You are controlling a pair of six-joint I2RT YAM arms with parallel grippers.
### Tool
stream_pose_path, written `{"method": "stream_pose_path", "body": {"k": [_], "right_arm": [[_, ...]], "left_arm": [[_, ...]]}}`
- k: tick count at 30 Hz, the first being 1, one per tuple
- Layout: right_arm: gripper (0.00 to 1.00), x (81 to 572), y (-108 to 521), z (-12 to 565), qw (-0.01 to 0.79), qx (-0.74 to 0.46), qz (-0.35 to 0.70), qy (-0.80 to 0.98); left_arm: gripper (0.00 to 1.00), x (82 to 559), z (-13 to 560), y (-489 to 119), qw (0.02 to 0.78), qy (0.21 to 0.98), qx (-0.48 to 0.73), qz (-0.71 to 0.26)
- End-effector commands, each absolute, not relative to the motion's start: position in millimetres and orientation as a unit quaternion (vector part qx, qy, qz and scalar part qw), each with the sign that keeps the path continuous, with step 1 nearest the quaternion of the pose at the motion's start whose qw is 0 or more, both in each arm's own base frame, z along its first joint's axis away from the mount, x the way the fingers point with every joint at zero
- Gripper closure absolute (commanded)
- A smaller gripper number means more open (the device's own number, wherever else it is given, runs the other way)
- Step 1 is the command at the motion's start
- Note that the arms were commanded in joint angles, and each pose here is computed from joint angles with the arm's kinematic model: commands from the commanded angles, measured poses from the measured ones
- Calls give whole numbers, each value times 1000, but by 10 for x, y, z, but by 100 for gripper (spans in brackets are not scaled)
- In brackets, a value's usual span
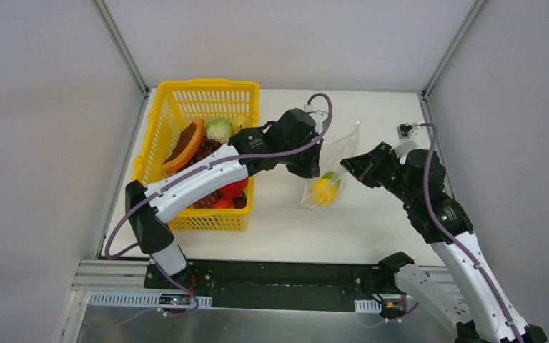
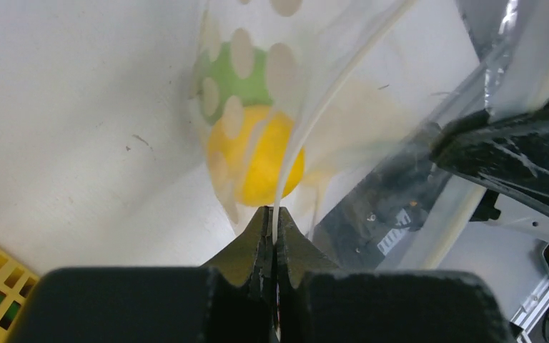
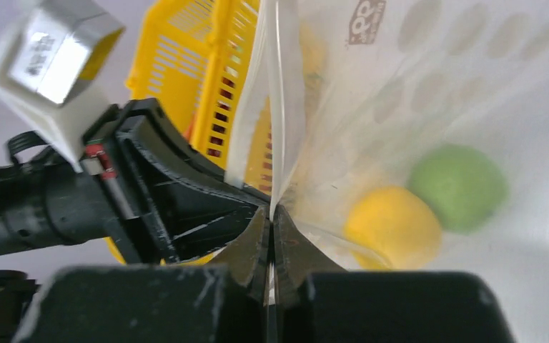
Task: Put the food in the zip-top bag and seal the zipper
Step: Adjust the zipper food storage bag at the center of the board.
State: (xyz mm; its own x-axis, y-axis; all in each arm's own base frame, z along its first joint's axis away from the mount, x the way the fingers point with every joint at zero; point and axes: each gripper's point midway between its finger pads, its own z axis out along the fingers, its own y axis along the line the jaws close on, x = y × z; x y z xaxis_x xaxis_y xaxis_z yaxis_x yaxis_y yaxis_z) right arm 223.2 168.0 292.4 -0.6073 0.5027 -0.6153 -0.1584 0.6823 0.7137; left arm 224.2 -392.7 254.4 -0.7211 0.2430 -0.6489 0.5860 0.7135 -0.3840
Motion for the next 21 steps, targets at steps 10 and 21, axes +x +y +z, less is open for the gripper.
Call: {"method": "stream_pose_path", "body": {"k": [10,21], "right_arm": [[100,2308,2048,2874,365,76,444,815],[100,2265,1907,3175,421,106,463,773]], "left_arm": [[100,2349,2430,-3804,274,897,206,-279],[100,2227,2797,-3812,304,877,206,-312]]}}
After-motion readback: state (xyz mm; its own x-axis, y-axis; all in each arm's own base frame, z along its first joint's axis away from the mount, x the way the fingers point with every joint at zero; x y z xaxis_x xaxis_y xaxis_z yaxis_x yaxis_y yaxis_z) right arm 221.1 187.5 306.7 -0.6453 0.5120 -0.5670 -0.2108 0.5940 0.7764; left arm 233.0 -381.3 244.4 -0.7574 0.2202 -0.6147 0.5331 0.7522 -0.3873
